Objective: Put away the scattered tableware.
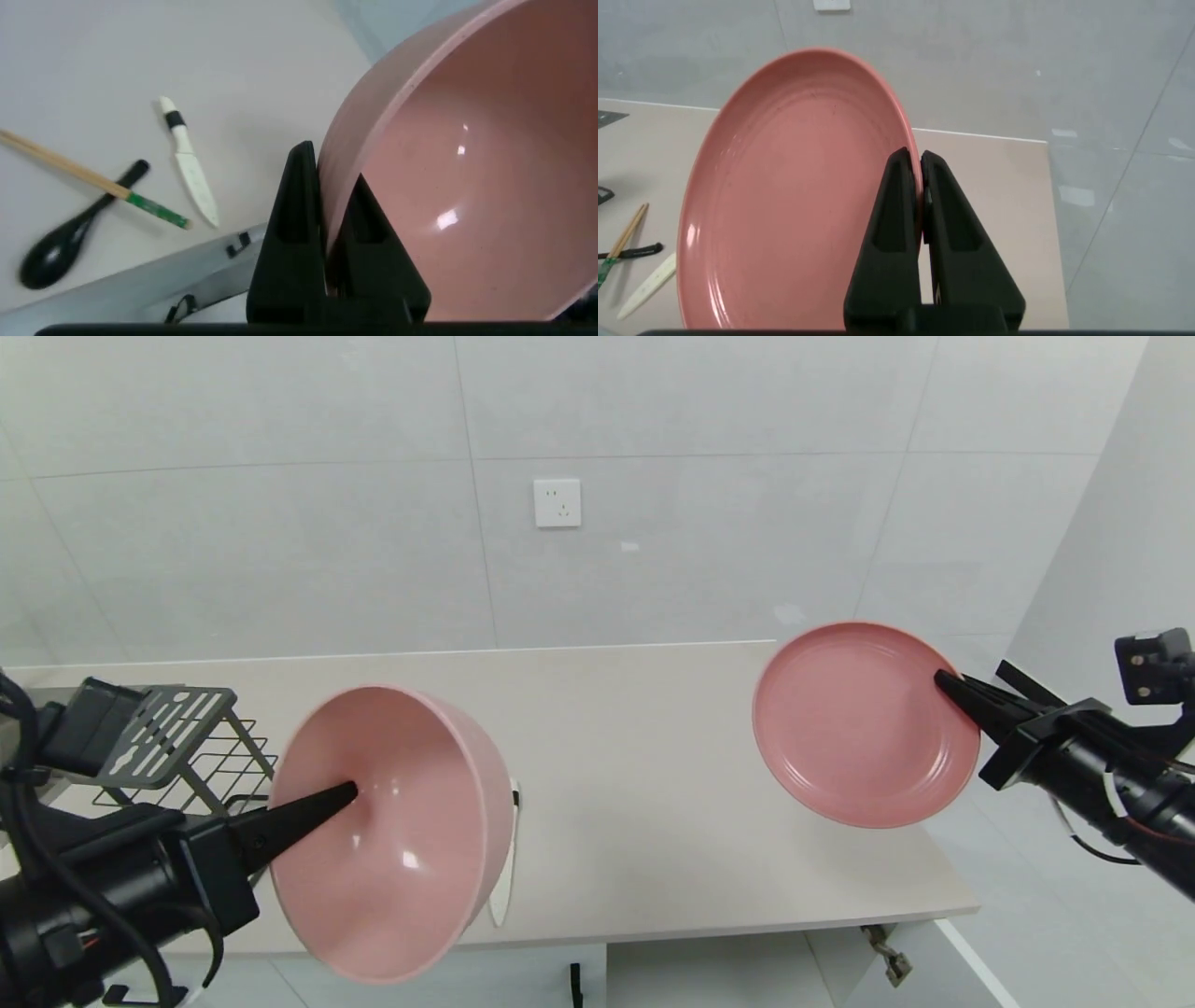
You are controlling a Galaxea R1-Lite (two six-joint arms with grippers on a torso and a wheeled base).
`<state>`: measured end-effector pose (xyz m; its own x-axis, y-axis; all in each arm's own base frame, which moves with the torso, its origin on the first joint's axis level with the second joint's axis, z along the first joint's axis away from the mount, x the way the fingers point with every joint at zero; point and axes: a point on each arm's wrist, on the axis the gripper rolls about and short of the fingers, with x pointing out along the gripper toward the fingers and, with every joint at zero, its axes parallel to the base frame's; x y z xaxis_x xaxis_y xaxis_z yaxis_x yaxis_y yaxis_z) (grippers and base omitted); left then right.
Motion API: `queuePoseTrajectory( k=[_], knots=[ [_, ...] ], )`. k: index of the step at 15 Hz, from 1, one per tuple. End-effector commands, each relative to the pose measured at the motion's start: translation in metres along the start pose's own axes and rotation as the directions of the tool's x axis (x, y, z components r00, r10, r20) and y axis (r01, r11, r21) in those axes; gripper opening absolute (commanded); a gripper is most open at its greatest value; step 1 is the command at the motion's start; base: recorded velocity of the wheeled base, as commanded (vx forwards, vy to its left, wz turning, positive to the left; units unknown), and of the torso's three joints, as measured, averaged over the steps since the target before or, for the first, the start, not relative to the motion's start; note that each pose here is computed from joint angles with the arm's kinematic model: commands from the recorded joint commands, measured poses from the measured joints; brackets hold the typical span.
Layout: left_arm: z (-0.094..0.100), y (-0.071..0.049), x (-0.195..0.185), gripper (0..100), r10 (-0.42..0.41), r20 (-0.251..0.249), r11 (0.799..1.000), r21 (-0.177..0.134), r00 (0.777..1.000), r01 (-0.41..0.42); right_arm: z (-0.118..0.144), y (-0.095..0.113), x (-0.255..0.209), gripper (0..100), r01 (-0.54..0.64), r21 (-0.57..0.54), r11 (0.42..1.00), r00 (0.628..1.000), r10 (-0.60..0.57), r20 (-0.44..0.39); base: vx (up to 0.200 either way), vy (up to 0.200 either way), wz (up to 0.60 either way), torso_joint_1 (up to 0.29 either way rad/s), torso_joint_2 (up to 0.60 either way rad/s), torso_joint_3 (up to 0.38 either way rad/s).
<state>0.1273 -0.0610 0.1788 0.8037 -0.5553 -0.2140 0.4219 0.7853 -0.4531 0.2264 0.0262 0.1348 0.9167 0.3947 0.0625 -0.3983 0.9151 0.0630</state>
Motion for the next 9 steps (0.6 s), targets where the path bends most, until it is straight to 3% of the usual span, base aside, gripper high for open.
queuePoseTrajectory(
  k=[1,2,3,5,7,9],
  knots=[
    [-0.002,-0.003,-0.01,0,-0.052,0.025,0.999,0.009,0.998,0.052,-0.002,0.003,-0.001,0,-0.013,0.005,1.0,1.0,0.013,-0.011,0.0,0.0,0.0,0.0,0.0,0.0],
    [-0.002,-0.004,-0.015,0,-0.07,0.044,0.996,0.049,0.997,0.068,-0.003,0.005,-0.002,0,-0.019,0.006,1.0,1.0,0.019,-0.016,0.0,0.0,0.0,0.0,0.0,0.0],
    [-0.001,-0.002,-0.016,0,-0.056,0.053,0.992,0.119,0.997,0.049,0.0,0.006,-0.003,0,-0.022,0.003,1.0,1.0,0.022,-0.004,0.0,0.0,0.0,0.0,0.0,0.0],
    [0.002,-0.002,-0.017,0,-0.052,0.084,0.975,0.218,0.995,0.033,-0.004,0.011,-0.013,0,-0.029,0.009,1.0,0.999,0.029,-0.028,0.0,0.0,0.0,0.0,0.0,0.0],
    [0.006,-0.003,-0.01,0,-0.068,0.119,0.968,0.247,0.991,0.037,-0.005,0.018,-0.037,0,-0.028,0.024,0.999,0.998,0.029,-0.048,0.0,0.0,0.0,0.0,0.0,0.0],
    [0.003,0.0,-0.011,0,-0.032,0.137,0.971,0.24,0.99,-0.001,0.001,0.029,-0.029,0,-0.088,0.021,0.996,0.996,0.088,-0.013,0.0,0.0,0.0,0.0,0.0,0.0]
  ],
)
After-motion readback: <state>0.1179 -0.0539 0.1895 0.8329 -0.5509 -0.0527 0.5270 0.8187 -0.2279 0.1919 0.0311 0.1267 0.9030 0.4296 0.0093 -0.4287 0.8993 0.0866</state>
